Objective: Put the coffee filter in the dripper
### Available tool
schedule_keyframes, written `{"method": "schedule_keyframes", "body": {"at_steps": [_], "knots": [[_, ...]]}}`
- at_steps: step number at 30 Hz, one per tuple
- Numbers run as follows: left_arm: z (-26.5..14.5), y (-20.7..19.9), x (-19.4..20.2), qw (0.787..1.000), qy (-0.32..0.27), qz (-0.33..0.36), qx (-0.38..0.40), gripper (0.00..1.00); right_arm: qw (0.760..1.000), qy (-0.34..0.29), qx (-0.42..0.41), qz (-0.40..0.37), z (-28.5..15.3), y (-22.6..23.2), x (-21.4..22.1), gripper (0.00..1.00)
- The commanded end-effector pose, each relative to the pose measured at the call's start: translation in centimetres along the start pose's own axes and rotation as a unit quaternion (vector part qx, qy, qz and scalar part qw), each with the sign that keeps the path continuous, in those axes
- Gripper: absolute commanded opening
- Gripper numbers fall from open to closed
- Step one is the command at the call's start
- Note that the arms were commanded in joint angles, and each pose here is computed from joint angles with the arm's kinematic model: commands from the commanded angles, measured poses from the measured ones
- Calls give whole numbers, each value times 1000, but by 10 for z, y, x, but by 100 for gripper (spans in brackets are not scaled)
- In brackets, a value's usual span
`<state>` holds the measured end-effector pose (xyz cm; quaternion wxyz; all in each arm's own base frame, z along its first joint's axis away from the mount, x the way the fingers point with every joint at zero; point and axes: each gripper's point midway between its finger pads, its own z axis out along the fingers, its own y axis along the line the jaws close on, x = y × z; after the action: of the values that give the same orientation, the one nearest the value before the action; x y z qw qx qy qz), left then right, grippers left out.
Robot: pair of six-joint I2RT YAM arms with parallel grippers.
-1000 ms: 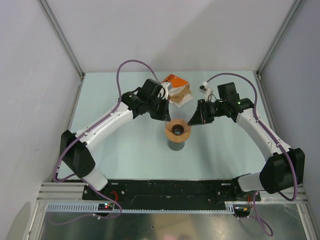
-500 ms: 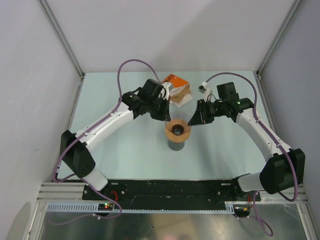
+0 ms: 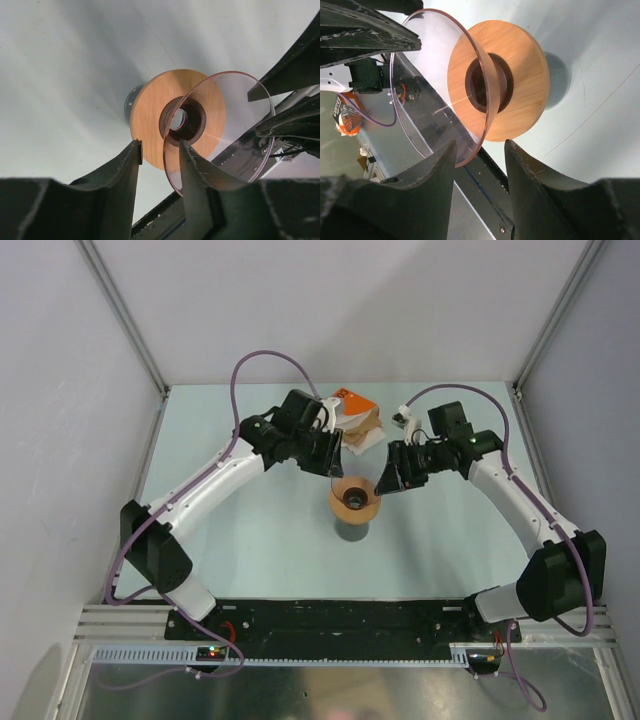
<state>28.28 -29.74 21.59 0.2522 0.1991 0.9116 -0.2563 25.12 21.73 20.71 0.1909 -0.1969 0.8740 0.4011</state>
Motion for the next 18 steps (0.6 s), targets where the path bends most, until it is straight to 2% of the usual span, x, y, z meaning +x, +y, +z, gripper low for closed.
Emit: {"method": "schedule_keyframes", "body": {"at_steps": [1,4,9,13,18], "knots": [[-12,-7,-20,999,-27,16,17,45,1000,5,11,-7,-3,2,-7,51],[-15,-6,-21,999,-27,11,25,52,1000,-1,6,-10,-7,8,-13,55],[-21,-7,-16,999,-24,7,35,54,1000,-4,-3,-10,-12,16,-16,57],[-18,-3,-4,999,-9,2,33,49,1000,-3,-9,-8,-13,19,-16,58],[-9,0,8,999,12,-5,34,39,1000,8,-11,-1,-6,14,-14,50]]}}
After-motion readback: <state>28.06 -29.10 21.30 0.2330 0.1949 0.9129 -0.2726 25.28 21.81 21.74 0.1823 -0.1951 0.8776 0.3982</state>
